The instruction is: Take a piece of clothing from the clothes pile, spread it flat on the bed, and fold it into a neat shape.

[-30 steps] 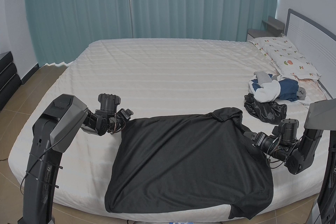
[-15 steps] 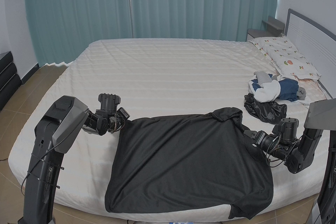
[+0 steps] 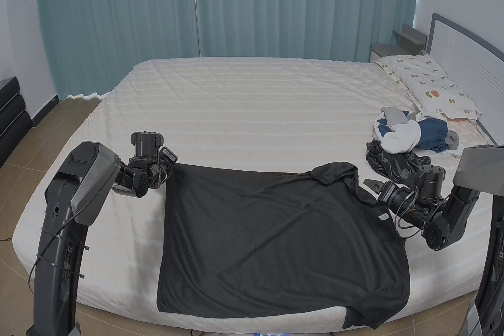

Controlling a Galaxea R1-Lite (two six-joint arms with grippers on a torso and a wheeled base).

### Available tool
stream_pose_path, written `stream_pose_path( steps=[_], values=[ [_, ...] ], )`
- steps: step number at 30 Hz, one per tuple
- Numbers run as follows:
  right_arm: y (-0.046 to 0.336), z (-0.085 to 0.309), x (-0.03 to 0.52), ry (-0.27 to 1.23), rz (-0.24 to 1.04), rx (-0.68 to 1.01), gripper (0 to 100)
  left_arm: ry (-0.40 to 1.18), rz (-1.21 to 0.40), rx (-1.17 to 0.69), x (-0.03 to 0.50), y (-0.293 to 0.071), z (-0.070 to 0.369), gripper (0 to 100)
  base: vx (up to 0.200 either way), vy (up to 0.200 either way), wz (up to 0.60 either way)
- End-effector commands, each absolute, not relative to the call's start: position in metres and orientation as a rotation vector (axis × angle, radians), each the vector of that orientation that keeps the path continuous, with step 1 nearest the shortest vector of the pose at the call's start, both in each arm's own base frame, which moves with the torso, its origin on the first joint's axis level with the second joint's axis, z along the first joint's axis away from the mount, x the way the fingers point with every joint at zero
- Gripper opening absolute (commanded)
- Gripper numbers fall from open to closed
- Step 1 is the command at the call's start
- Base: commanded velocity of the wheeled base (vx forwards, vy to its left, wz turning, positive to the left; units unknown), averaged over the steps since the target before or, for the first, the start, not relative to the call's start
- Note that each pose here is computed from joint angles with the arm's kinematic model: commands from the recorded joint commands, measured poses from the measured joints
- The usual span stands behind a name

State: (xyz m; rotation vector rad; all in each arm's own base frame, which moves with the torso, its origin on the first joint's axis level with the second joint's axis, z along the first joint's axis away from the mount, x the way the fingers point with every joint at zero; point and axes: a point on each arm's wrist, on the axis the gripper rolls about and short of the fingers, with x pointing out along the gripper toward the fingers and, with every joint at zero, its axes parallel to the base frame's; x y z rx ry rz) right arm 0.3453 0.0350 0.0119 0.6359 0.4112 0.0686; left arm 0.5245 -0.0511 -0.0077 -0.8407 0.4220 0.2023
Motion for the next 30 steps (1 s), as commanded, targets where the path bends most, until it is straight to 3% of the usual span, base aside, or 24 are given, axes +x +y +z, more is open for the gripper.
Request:
stream_pose_path(
  steps=[1, 5, 6, 22, 30],
  values=[
    [0.041, 0.01, 0.354, 0.4, 0.088, 0.634, 100, 0.415, 0.208, -0.841, 0.526, -0.047, -0.01, 0, 0.0, 0.0, 0.0],
    [0.046, 0.009, 0.358, 0.397, 0.104, 0.631, 100, 0.417, 0.211, -0.845, 0.526, -0.045, -0.01, 0, 0.0, 0.0, 0.0],
    [0.048, 0.009, 0.359, 0.394, 0.108, 0.631, 100, 0.42, 0.213, -0.847, 0.526, -0.044, -0.011, 100, 0.0, 0.0, 0.0],
    [0.062, 0.011, 0.377, 0.427, 0.129, 0.625, 100, 0.581, 0.167, -0.922, 0.468, -0.038, 0.023, 100, 0.0, 0.0, 0.0],
    [0.077, 0.012, 0.396, 0.438, 0.156, 0.62, 100, 0.596, 0.163, -0.935, 0.465, -0.04, 0.023, 100, 0.15, 0.0, 0.0]
  ],
)
